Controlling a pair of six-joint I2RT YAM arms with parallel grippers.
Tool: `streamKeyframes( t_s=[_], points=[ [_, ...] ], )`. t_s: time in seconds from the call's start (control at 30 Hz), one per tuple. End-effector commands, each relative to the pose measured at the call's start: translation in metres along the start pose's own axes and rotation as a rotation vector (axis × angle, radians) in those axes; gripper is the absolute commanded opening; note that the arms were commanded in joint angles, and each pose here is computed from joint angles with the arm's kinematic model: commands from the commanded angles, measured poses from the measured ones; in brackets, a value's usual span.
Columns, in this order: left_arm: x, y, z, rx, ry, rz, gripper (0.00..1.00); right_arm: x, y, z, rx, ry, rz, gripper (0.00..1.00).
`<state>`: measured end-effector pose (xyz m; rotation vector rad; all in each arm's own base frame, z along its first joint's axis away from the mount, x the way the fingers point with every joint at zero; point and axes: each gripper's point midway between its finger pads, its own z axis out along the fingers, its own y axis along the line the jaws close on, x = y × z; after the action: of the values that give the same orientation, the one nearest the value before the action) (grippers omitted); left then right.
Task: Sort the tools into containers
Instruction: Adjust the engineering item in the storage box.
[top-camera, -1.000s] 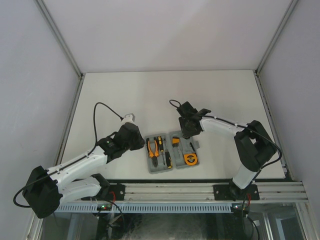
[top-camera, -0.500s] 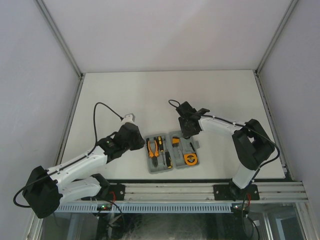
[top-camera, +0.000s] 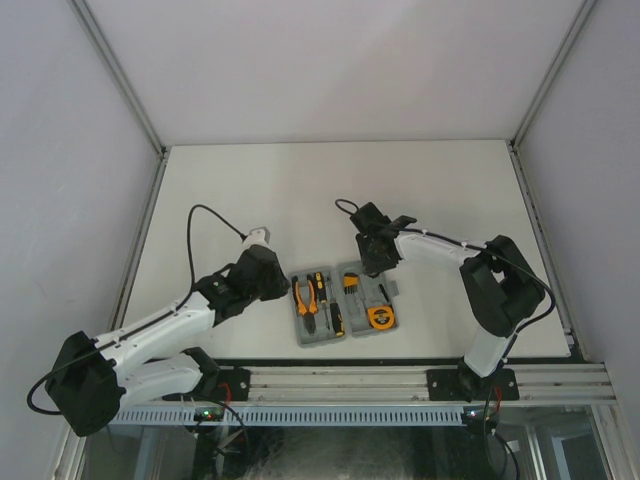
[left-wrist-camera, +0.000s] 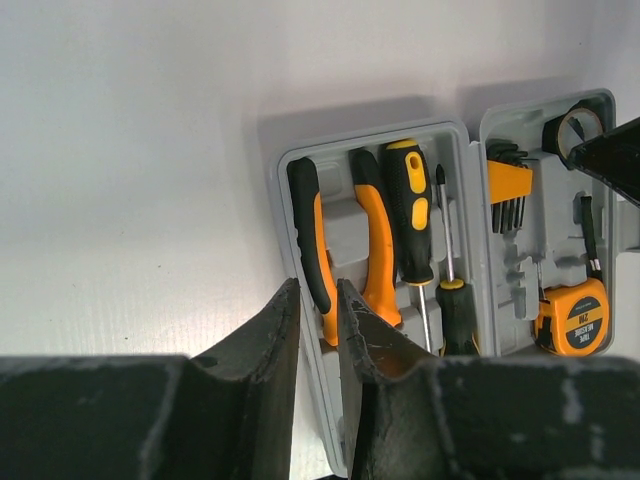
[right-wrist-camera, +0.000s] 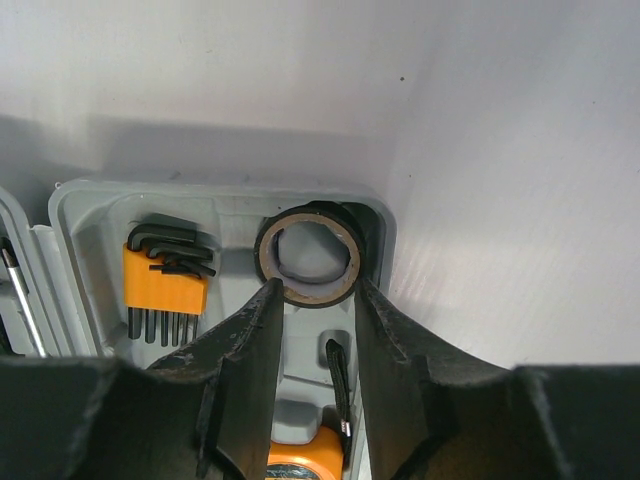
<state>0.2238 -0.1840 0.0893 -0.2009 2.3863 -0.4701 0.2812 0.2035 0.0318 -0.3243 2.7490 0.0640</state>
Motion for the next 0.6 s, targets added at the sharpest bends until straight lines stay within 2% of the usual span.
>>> streamKeyframes(
  t_s=[0.0, 0.17, 0.43, 0.57],
  points=[
    [-0.009, -0.007, 0.001, 0.023, -0.025, 0.007, 0.25, -0.010, 0.000, 0.005, 0.010, -0.022, -0.017, 0.34],
    [-0.010, -0.008, 0.000, 0.026, -0.025, 0.008, 0.25, -0.016, -0.001, -0.007, 0.005, -0.057, -0.009, 0.33],
    [-0.011, -0.011, 0.001, 0.032, -0.020, 0.011, 0.24, -0.042, 0.004, -0.045, -0.109, -0.162, 0.041, 0.34],
    [-0.013, -0.016, 0.002, 0.050, -0.022, 0.014, 0.25, -0.044, -0.003, -0.044, -0.104, -0.161, 0.062, 0.29]
  ],
)
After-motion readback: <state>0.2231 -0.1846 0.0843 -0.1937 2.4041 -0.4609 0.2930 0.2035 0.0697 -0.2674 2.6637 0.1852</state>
